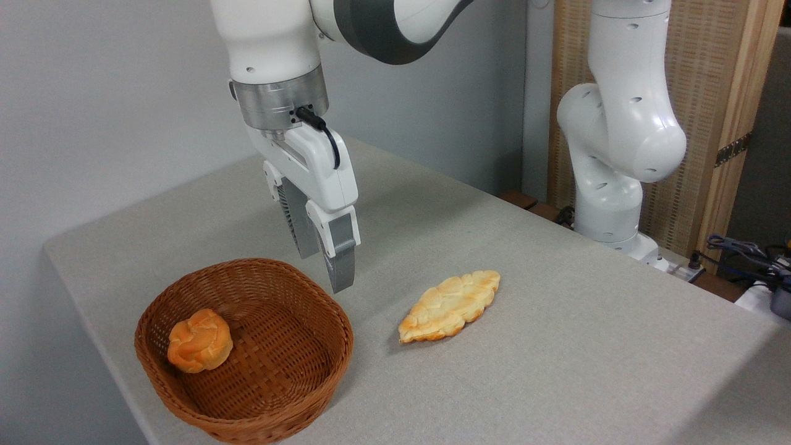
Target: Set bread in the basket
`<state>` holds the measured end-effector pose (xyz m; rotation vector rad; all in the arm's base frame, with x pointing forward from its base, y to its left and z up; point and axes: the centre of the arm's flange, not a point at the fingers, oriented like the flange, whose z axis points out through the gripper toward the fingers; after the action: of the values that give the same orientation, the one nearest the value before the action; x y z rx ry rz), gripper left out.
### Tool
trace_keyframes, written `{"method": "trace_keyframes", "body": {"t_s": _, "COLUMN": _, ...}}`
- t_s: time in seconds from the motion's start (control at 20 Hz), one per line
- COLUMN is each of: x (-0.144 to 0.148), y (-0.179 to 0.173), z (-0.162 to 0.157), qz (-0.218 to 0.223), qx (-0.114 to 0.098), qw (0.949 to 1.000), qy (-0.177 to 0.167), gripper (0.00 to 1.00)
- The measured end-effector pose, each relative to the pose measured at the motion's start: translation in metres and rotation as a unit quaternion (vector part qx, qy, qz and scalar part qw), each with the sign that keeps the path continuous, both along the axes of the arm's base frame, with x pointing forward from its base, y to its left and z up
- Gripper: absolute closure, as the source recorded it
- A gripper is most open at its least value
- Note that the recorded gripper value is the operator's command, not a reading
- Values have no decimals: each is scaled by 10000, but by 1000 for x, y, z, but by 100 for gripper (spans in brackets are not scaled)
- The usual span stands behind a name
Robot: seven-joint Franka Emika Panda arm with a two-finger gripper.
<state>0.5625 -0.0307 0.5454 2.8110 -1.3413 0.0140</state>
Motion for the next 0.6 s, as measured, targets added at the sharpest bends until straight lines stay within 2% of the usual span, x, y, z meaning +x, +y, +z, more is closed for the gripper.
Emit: {"method": "trace_keyframes", "body": {"t_s": 0.6, "x": -1, "y": 0, "z": -1, "qz": -2, "qx": 3, "qw": 10000, "qy": 62, "gripper": 0}}
